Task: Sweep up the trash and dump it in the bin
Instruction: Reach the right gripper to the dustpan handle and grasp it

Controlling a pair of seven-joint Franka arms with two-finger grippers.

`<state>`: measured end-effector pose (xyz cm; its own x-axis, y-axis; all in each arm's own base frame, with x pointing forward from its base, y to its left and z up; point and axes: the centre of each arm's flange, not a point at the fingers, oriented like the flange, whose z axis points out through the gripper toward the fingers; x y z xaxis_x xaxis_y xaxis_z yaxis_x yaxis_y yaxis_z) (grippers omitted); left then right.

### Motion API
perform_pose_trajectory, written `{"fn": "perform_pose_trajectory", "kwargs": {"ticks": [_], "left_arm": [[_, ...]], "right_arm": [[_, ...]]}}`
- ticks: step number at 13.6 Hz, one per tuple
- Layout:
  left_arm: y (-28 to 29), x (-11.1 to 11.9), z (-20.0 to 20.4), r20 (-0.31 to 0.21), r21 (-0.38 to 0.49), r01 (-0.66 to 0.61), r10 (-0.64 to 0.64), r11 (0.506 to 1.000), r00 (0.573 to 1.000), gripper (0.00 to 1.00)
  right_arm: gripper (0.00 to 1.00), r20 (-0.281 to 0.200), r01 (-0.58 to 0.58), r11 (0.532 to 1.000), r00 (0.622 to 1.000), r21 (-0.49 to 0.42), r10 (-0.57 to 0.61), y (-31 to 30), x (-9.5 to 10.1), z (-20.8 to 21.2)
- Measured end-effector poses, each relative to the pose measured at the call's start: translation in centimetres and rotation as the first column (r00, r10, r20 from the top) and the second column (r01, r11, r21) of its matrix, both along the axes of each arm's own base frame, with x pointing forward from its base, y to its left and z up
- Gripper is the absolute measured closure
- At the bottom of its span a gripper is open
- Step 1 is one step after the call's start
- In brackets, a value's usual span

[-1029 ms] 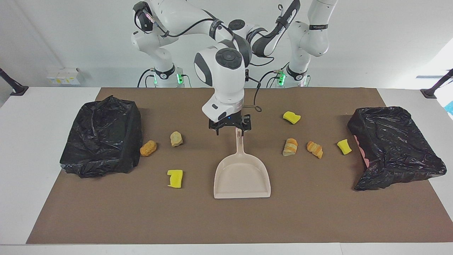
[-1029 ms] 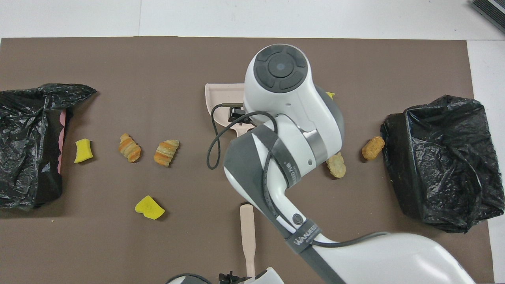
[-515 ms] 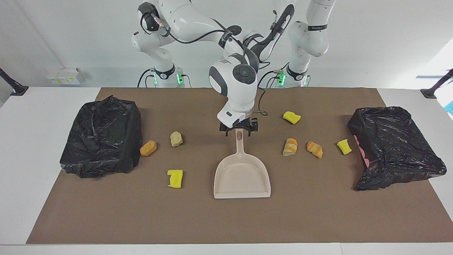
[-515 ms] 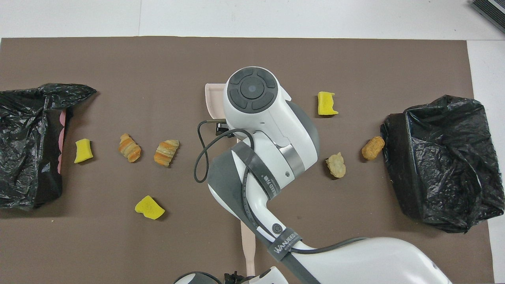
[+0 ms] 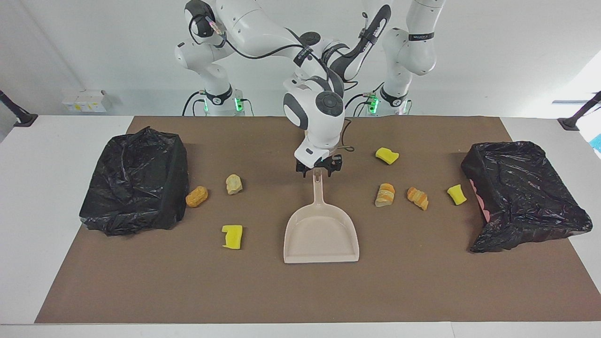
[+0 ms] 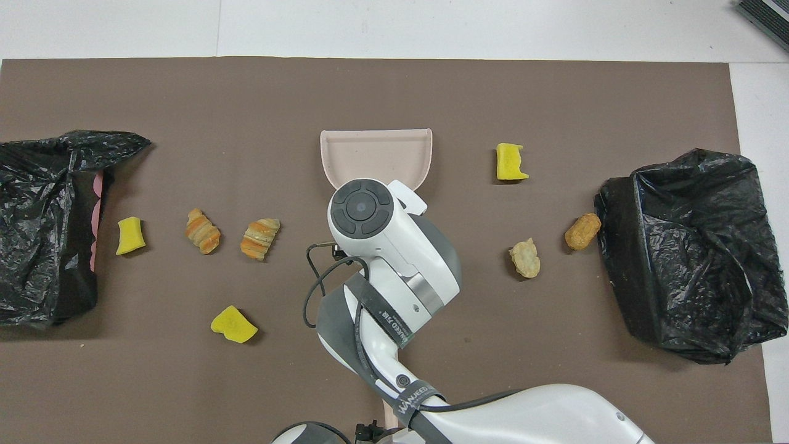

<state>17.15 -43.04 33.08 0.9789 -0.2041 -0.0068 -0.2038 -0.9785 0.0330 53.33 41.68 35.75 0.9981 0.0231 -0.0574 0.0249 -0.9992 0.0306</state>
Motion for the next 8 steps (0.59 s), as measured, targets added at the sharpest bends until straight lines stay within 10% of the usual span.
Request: {"fn": "perform_pose_trajectory", "kwargs": {"ticks": [4, 8], "left_arm": [[0.2, 0.2, -0.1, -0.006, 0.013, -0.004, 0.005, 1.0, 1.0, 0.71], [1.3, 2.4, 0.1, -0.019, 0.038, -0.058, 0.059, 0.998, 0.998, 0.74]], "right_arm": [[0.25, 0.027, 0.011, 1.0, 1.0, 0.022, -0.012, -0.5, 0.6, 0.1], [0.52, 0.026, 0.014, 1.0, 1.0, 0.024, -0.014, -0.5, 0.6, 0.0]]}}
